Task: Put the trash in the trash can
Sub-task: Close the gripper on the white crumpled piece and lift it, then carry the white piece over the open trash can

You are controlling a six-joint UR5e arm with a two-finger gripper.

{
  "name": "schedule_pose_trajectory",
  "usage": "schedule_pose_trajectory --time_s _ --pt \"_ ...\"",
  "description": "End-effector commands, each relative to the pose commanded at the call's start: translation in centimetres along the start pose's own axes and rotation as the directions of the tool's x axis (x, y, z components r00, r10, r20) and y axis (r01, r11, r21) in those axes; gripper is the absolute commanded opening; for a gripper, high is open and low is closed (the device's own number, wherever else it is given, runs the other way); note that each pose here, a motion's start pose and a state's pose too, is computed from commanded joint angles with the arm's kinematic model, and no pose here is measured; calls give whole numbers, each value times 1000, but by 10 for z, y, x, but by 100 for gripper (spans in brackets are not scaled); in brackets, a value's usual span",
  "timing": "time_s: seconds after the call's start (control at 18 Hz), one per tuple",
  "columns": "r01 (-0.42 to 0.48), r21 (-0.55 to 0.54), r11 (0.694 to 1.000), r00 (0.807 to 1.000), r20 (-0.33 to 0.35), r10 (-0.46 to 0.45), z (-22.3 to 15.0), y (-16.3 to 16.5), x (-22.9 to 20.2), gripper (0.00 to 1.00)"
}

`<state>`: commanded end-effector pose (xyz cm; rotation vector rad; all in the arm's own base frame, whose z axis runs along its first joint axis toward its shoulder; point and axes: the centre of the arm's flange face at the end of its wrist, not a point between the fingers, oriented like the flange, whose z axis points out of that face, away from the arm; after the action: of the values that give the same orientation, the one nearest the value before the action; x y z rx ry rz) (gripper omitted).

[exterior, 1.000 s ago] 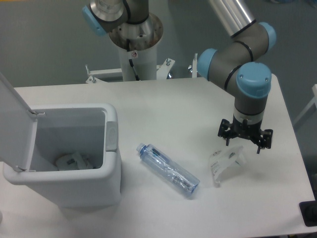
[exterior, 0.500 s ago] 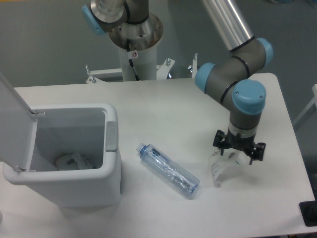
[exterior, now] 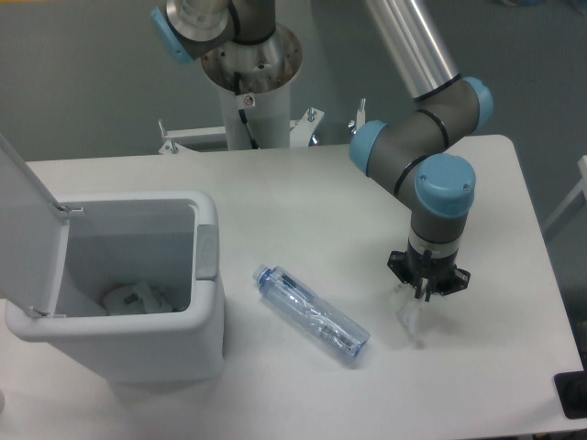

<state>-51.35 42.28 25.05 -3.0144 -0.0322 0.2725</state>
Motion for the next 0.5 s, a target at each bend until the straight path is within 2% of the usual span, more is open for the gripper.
schedule_pose_trajectory --time_s 0.11,0.22,0.28,0.33,0.44,0.5 --pt "24 25 999 999 41 -25 -32 3 -5 0" --pt "127 123 984 989 53 -135 -74 4 -12 0" --pt "221 204 954 973 29 -231 -101 6 -14 0" --pt "311 291 905 947 -13 -321 -133 5 -13 0" --pt "440 410 799 894 -119 -432 -180 2 -8 0" --pt "488 434 758 869 -163 -467 -195 -2 -2 0"
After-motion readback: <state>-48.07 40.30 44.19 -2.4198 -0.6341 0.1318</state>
